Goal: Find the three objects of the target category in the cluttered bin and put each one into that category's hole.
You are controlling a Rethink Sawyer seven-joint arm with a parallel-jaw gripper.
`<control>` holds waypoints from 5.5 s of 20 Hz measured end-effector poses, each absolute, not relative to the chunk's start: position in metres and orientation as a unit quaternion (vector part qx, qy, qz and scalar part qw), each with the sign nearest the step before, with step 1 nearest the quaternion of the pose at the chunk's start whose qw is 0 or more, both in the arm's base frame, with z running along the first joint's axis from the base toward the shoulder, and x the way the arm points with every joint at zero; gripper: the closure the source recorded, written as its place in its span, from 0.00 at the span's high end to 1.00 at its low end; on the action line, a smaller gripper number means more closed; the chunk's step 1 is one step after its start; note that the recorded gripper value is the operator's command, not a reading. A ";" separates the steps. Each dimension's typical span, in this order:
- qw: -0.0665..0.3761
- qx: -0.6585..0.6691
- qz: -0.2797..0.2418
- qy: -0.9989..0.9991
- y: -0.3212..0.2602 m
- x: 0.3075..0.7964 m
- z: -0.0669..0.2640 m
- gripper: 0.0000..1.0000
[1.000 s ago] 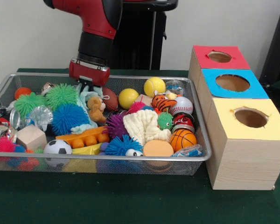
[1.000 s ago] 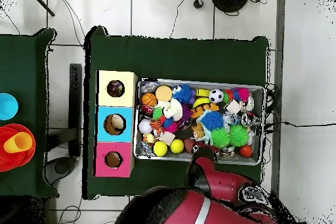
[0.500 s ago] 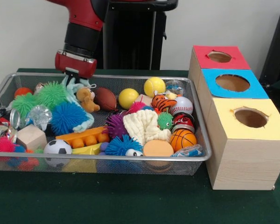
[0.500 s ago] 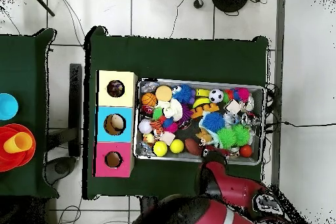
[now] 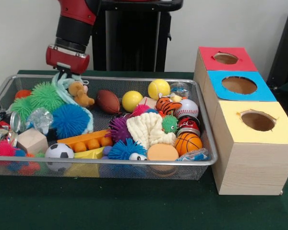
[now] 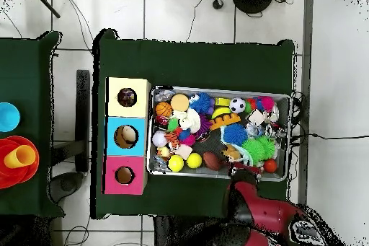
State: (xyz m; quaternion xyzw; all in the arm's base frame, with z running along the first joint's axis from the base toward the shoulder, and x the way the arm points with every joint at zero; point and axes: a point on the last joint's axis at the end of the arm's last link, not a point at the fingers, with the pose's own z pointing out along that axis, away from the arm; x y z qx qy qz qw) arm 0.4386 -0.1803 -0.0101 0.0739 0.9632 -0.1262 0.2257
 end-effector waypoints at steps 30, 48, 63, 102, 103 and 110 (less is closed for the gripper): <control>0.293 0.023 -0.207 0.933 -0.270 0.493 0.061 0.00; 0.259 0.040 -0.194 0.946 -0.261 0.494 0.048 1.00; 0.234 0.066 -0.150 0.958 -0.224 0.496 0.058 1.00; 0.249 0.077 -0.070 0.963 -0.122 0.543 0.033 1.00; 0.249 0.077 -0.070 0.963 -0.120 0.544 0.033 1.00; 0.243 0.088 -0.060 0.964 -0.099 0.545 0.028 1.00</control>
